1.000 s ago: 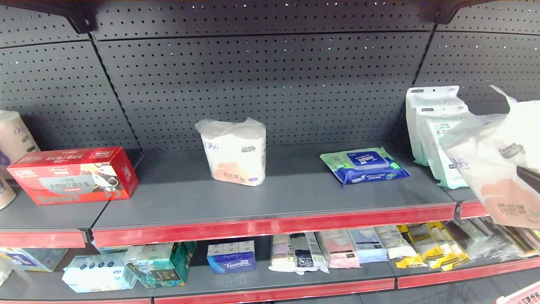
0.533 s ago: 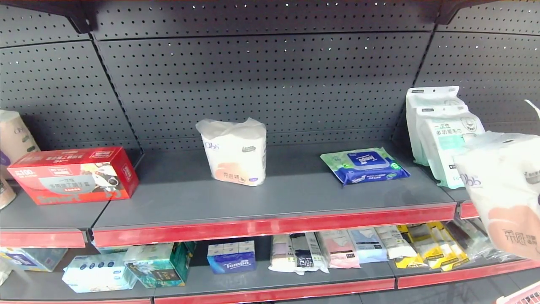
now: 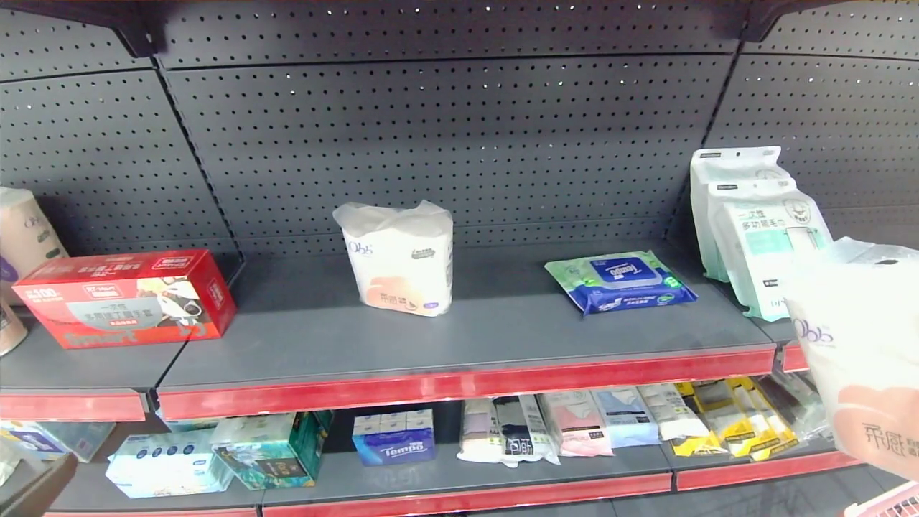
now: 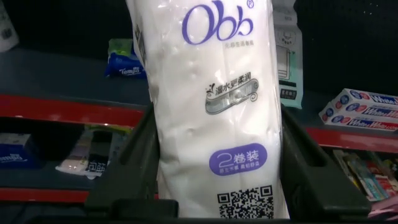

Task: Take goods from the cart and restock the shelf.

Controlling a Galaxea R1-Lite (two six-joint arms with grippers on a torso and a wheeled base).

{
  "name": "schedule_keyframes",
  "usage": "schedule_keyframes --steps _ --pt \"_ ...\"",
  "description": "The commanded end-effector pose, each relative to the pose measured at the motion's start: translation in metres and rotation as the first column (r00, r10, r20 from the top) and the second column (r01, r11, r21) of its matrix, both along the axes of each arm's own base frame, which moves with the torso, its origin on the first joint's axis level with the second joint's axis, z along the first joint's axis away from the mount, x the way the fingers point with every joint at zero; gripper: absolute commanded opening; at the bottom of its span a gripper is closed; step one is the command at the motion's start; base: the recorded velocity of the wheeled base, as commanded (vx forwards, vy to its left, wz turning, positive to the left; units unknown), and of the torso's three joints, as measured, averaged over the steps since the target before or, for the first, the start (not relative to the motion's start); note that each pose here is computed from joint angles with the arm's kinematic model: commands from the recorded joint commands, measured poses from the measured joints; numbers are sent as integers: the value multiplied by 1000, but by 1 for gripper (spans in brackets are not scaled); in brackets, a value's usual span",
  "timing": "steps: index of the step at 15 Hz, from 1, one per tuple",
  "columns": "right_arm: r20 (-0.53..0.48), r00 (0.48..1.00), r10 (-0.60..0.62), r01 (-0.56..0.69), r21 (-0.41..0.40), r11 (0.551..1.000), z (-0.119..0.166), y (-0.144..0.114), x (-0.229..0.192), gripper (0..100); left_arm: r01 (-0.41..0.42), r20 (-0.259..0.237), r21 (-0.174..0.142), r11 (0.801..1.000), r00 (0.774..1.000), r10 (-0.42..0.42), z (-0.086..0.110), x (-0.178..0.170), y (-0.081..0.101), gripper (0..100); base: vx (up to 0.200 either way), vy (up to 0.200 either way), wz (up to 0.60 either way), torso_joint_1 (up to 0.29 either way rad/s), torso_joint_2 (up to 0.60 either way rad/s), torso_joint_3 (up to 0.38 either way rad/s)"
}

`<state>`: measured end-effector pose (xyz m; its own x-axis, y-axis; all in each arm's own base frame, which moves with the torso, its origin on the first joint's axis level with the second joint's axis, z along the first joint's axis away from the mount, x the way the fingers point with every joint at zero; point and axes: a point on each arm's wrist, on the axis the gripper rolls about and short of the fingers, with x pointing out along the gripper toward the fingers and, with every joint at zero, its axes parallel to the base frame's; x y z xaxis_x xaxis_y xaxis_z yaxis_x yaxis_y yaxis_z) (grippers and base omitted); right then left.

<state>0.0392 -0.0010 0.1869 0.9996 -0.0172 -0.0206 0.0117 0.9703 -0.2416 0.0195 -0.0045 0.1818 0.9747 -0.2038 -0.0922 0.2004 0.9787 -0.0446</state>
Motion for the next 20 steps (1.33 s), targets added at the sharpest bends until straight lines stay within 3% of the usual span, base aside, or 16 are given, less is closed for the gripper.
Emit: schedule_keyframes --steps 1,3,5,6,7,8,10,14,20 --pt "31 1000 0 0 -4 1000 -3 0 -8 0 7 -152 -2 1000 988 -7 2 48 -1 100 0 0 0 0 0 0" --pt "39 999 -3 3 -4 1000 -1 0 -8 0 44 -176 -10 999 983 -45 2 76 -3 100 0 0 0 0 0 0" --pt "39 999 -9 9 -4 1000 -1 0 -9 0 119 -167 -33 992 978 -123 -5 133 -1 100 0 0 0 0 0 0" --pt "39 999 -9 9 -4 1000 -1 0 -9 0 117 -167 -34 993 978 -121 -5 134 0 100 0 0 0 0 0 0" --pt "33 999 -3 3 -4 1000 -4 0 -9 0 161 -143 -34 986 976 -164 -18 174 9 100 0 0 0 0 0 0" --pt "34 999 -1 1 -4 1000 -5 0 -10 0 198 -132 -17 980 971 -198 -27 190 12 100 0 0 0 0 0 0" --pt "33 999 -9 9 -5 1000 -5 0 -10 0 278 -103 -15 961 955 -278 -38 215 13 100 0 0 0 0 0 0" --pt "23 1000 -15 15 -13 1000 -8 0 -10 0 353 -75 -29 935 932 -354 -41 273 24 100 0 0 0 0 0 0" --pt "20 999 -27 27 -28 999 -10 0 -11 0 478 -38 -24 878 877 -479 -48 323 9 100 0 0 0 0 0 0"
